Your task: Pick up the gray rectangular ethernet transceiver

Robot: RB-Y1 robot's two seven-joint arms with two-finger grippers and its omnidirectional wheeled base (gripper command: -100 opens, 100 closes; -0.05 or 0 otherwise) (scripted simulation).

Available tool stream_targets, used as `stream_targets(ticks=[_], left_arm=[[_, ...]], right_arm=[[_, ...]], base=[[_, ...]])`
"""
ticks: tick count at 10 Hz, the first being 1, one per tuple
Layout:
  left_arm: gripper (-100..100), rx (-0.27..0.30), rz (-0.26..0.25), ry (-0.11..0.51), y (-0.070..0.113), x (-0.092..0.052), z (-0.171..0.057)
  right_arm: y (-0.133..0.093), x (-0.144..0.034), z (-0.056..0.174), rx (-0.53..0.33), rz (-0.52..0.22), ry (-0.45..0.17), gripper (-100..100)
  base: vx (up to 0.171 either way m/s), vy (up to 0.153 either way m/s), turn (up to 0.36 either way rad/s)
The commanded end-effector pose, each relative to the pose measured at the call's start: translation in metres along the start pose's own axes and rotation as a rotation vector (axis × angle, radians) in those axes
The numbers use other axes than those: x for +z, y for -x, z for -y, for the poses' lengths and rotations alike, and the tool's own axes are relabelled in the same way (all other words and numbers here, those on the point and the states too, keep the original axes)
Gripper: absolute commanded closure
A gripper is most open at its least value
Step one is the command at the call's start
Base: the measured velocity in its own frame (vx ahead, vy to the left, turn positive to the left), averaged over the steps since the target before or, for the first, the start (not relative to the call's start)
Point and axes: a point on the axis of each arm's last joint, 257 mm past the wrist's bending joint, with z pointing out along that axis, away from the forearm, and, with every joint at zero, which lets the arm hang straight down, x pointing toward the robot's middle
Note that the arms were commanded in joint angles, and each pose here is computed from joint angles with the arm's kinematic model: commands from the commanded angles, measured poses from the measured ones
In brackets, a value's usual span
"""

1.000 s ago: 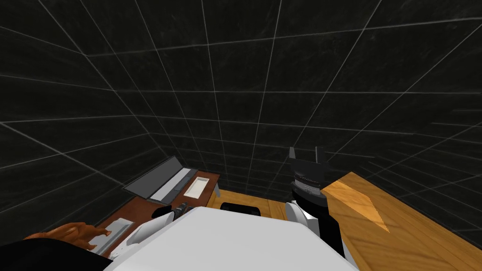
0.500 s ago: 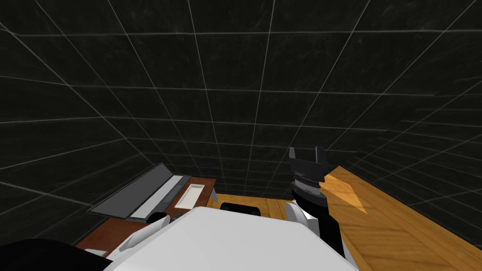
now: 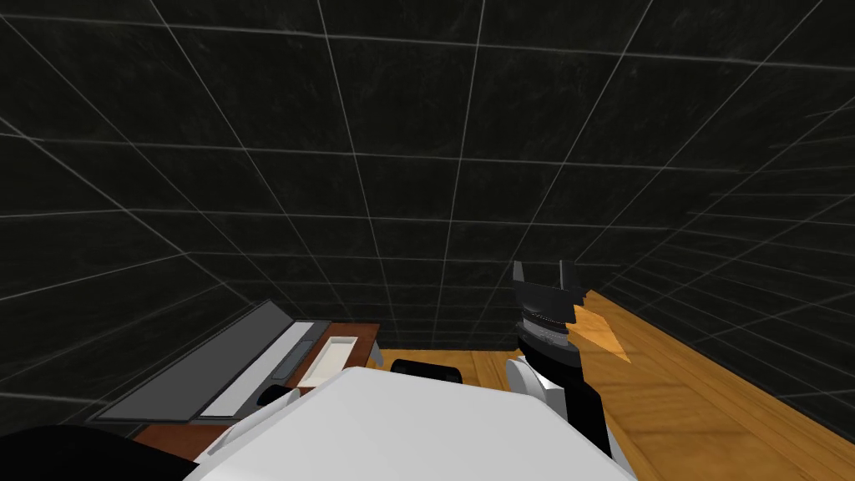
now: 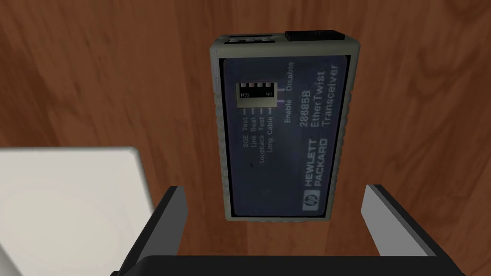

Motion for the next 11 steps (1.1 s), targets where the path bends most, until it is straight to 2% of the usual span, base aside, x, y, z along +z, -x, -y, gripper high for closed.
stream_targets(ticks=[1, 2, 3, 8, 9, 10, 11], left_arm=[[-100, 0.0, 0.0, 0.0, 0.0, 0.0, 0.0], [0, 0.0, -0.002, 0.002, -0.001, 0.0, -0.001], [-100, -0.008, -0.002, 0.002, -0.011, 0.008, 0.0], [-100, -0.021, -0.004, 0.003, -0.034, 0.023, 0.002], [-100, -0.02, -0.005, 0.005, -0.031, 0.022, 0.002], [100, -0.02, -0.004, 0.003, -0.031, 0.022, 0.002], [100, -0.021, -0.005, 0.008, -0.031, 0.023, -0.001]], right_arm=[[0.0, 0.0, 0.0, 0.0, 0.0, 0.0, 0], [0.0, 0.0, 0.0, 0.0, 0.0, 0.0, 0], [0.0, 0.0, 0.0, 0.0, 0.0, 0.0, 0], [0.0, 0.0, 0.0, 0.0, 0.0, 0.0, 0], [0.0, 0.0, 0.0, 0.0, 0.0, 0.0, 0], [0.0, 0.0, 0.0, 0.0, 0.0, 0.0, 0], [0.0, 0.0, 0.0, 0.0, 0.0, 0.0, 0]], base=[[0.011, 0.014, -0.013], [0.0, 0.0, 0.0], [-0.02, 0.043, -0.046], [-0.02, 0.056, -0.034], [-0.007, 0.02, -0.009], [-0.004, 0.004, 0.012], [0.0, 0.0, 0.0]])
